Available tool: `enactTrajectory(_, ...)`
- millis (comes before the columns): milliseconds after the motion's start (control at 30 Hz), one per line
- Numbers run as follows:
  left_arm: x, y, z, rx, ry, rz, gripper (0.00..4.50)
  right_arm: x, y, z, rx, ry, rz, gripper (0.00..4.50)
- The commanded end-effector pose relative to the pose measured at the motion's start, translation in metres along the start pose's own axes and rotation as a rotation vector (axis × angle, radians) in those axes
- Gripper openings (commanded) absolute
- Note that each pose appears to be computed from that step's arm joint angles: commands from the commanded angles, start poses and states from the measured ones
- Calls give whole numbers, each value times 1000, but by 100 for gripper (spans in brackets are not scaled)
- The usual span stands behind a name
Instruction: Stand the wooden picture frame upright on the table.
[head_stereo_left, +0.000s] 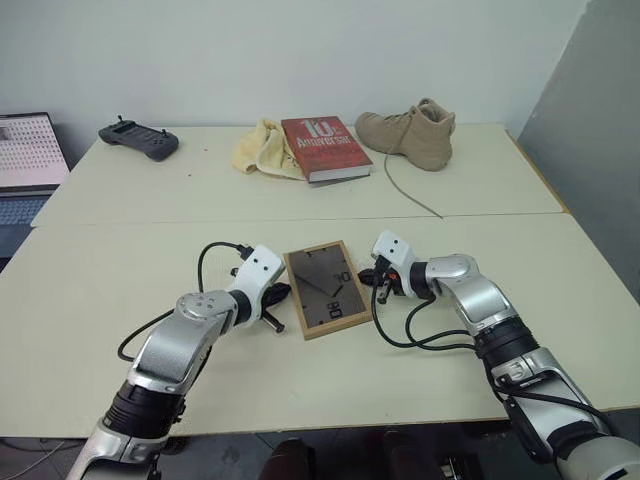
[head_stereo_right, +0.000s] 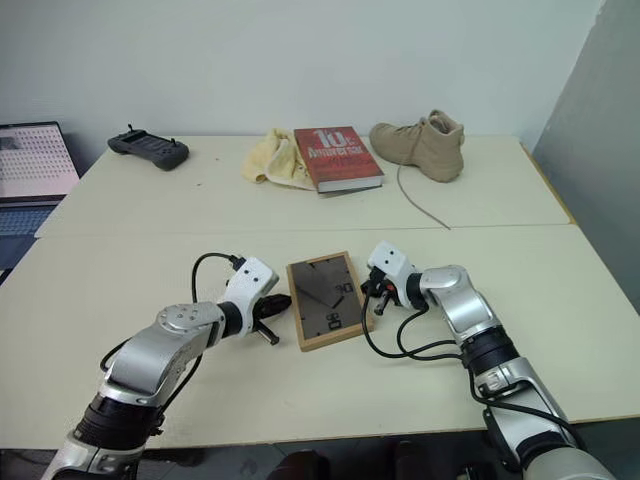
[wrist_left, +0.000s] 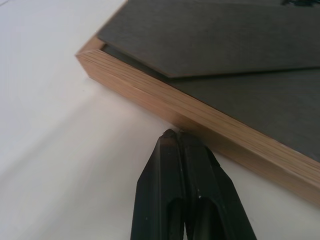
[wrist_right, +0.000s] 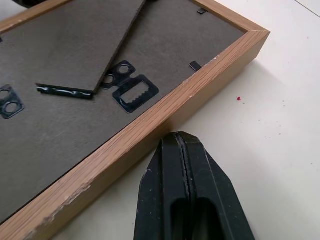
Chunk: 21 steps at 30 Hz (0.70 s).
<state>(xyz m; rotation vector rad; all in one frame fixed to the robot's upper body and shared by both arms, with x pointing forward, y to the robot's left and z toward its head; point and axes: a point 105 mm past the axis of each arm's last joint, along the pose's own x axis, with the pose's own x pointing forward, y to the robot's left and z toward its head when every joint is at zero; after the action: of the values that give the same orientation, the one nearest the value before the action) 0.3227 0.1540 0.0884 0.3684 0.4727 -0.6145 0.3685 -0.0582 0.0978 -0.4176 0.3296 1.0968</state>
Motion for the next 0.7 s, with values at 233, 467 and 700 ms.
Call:
enactTrajectory(233,-24,-41,0,88,36,-190,5,-30,55,22,15,-69,317,0)
enactTrajectory(467,-37,-34,-10,90,92,-193,5,-39,35,4,-4,-8,168,0)
enactTrajectory(700,-81,-10,-8,-371,9,-382,58,-52,-17,11,10,-82,-139,0)
